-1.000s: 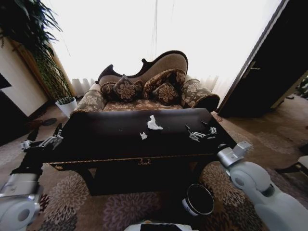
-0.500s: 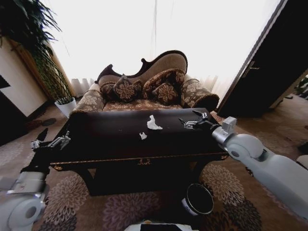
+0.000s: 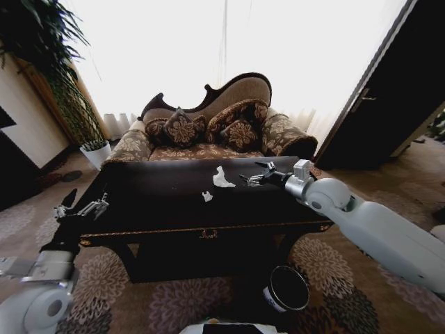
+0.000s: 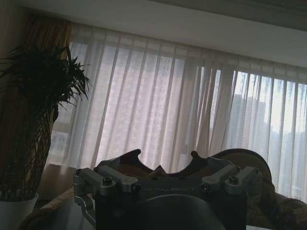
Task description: Move to the front of the table and place the trash on the table into the trash bin.
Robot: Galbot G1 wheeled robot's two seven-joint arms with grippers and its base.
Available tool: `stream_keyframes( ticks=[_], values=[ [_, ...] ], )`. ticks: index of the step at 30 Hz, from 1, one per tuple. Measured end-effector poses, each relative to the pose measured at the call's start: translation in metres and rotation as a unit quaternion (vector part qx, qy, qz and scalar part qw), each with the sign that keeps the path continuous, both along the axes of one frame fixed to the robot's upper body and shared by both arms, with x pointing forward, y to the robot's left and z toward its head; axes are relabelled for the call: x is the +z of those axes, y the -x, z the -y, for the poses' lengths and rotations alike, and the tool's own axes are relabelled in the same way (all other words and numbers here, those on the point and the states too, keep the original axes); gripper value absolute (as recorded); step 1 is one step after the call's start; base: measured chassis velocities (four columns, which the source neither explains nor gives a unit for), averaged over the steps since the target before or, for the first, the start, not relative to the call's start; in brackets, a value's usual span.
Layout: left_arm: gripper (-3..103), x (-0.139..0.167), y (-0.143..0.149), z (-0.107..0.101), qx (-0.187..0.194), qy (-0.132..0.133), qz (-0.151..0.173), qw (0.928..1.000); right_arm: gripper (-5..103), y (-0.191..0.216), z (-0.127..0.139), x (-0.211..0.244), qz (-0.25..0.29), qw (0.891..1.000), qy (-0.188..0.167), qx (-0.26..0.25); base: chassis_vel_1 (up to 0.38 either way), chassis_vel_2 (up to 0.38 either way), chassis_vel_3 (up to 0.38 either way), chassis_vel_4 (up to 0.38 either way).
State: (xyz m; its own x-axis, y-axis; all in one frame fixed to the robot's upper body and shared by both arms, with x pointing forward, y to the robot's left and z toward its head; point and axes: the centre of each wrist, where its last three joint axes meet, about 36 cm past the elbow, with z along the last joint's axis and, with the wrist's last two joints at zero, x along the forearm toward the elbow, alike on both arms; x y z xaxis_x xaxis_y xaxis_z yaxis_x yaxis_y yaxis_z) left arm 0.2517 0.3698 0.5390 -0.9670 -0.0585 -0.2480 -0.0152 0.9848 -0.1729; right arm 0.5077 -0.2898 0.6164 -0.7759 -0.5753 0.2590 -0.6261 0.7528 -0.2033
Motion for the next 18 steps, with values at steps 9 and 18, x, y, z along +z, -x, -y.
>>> stream_keyframes(
  ticks=[9,18],
  values=[
    [100,-0.004,-0.002,-0.004,0.008,0.003,0.002,1.0,100,-0.027,-0.049,0.013,-0.046,0.998,0.029,0.032,0.0,0.0,0.0,0.0],
    [100,-0.007,-0.006,-0.007,0.012,0.008,0.002,0.9999,100,-0.043,-0.077,-0.006,-0.065,0.995,0.053,0.046,0.0,0.0,0.0,0.0]
  ],
)
